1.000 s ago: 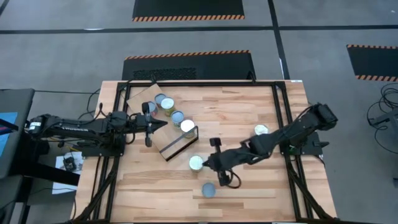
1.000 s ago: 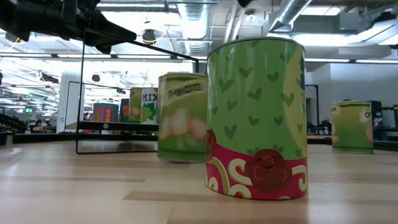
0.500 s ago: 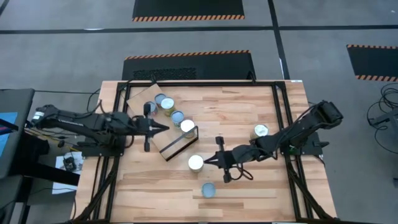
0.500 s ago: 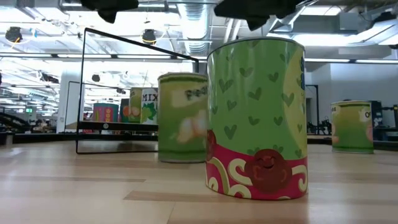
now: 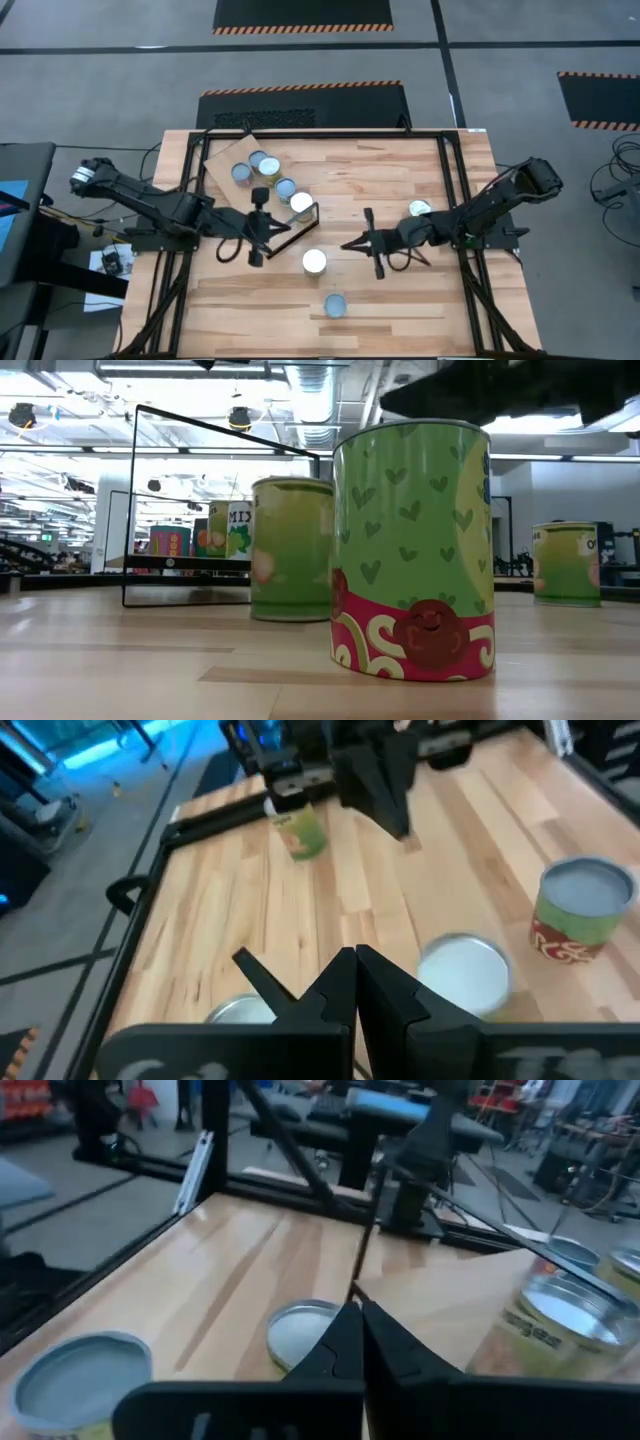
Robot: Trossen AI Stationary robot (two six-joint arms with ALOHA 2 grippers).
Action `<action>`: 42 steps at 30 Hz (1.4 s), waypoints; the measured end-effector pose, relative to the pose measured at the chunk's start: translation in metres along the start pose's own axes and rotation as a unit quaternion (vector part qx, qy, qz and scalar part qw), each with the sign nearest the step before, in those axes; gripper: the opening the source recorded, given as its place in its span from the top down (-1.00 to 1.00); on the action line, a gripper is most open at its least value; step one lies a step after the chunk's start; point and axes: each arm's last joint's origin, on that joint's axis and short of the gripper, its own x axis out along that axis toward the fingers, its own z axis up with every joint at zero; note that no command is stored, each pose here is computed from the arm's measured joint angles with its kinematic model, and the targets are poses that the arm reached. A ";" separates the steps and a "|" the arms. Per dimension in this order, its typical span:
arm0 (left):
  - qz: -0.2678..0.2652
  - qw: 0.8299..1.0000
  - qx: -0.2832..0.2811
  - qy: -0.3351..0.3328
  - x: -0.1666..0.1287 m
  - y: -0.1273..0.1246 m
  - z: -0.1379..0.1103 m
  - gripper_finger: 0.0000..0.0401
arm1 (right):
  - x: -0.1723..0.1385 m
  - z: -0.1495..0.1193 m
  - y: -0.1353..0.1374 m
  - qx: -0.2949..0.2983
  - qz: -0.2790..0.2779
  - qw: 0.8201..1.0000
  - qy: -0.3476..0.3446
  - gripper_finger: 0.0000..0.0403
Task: Pick and place cans onto a shelf
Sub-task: Put the canned pears on the shelf
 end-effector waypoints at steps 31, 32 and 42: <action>-0.071 0.976 0.093 0.184 0.116 -0.099 -0.008 0.43 | -0.013 -0.001 0.002 0.025 0.007 0.999 -0.022 0.95; -0.074 0.976 0.091 0.185 0.116 -0.098 -0.008 0.43 | -0.013 -0.001 0.002 0.025 0.007 0.999 -0.022 0.95; -0.075 0.975 0.087 0.189 0.117 -0.096 -0.009 0.50 | -0.013 -0.001 0.002 0.025 0.007 0.999 -0.024 0.95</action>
